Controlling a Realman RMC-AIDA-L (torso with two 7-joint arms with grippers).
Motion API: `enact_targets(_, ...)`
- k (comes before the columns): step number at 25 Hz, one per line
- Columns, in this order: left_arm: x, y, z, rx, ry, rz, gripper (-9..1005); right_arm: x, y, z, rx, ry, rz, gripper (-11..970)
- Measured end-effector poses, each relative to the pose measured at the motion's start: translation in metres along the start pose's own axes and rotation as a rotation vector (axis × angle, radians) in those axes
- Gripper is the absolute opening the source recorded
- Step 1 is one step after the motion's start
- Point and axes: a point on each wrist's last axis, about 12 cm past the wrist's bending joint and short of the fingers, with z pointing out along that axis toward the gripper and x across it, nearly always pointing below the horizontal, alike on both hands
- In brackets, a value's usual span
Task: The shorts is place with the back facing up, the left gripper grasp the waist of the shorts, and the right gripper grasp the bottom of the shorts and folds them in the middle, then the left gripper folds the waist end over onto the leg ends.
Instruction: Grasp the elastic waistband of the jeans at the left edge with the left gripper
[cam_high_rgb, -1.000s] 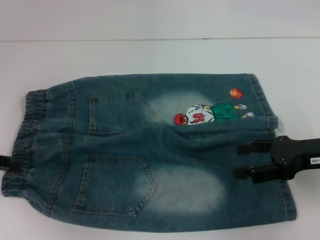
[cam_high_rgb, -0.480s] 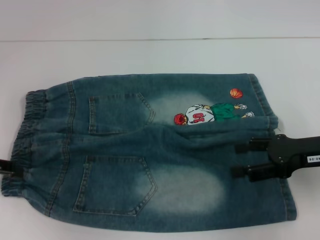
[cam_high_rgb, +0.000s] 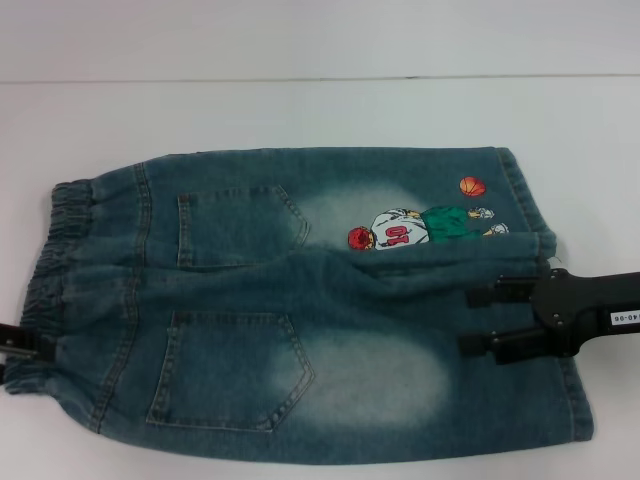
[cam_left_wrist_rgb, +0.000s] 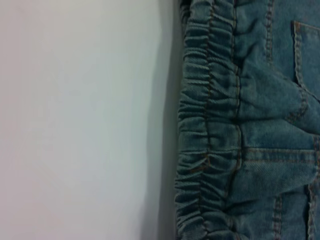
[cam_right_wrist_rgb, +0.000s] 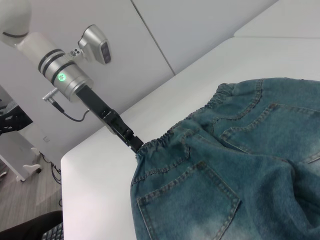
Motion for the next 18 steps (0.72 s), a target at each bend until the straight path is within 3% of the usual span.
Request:
enact_targets(16,-0.007,-0.012,0.006,0.022,0.012,0.048,706,0.001,0.000,0.000,0.001,-0.002,0.004,946)
enact_targets(18,-0.008,-0.012,0.006,0.019,0.008,0.048,623,0.001,0.000,-0.001,0.003,-0.004,0.004,946)
